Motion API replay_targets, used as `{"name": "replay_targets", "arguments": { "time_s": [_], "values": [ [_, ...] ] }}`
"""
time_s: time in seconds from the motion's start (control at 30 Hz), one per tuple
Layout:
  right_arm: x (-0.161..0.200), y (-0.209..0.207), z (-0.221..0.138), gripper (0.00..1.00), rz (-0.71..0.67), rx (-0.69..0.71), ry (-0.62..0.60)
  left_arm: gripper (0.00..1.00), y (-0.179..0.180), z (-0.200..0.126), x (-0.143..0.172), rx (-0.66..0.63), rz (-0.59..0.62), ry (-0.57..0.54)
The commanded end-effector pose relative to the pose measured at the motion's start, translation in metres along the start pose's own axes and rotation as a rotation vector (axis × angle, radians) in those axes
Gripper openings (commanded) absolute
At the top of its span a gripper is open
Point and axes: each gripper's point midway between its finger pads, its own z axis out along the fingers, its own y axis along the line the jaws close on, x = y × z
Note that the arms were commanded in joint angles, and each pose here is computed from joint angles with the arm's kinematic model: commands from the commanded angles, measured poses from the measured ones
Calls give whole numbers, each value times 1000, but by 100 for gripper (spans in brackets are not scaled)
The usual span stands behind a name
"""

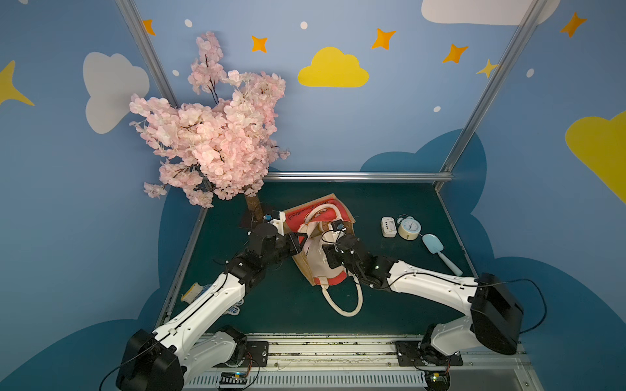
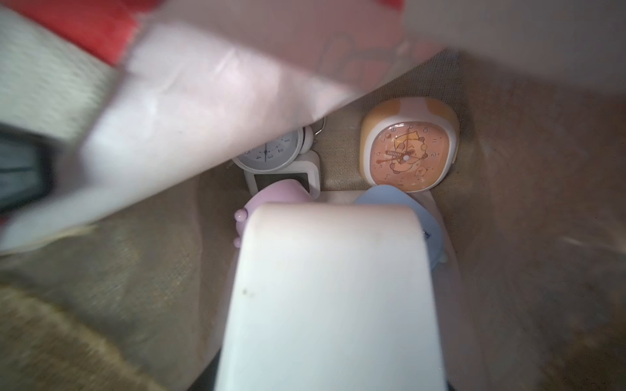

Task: Take the alarm clock out of the canvas bag
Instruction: Pick up the alarm from the canvas bag.

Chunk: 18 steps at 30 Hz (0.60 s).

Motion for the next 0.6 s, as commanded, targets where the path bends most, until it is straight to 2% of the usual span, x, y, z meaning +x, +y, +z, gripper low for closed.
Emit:
{"name": "replay_targets", "arguments": {
  "time_s": [0.0,0.33,0.57],
  "values": [
    [-9,5,-18,32,-5,-45,-52,24,3,0,-1,-12,-2,-5],
    [-15,-17,-67,32,-113,-42,-163,23,6,0,-1,-24,1,-7],
    [-41,-36,-103,32,-180,6,-280,23,8,-3,0,-36,5,-6]
  ]
}}
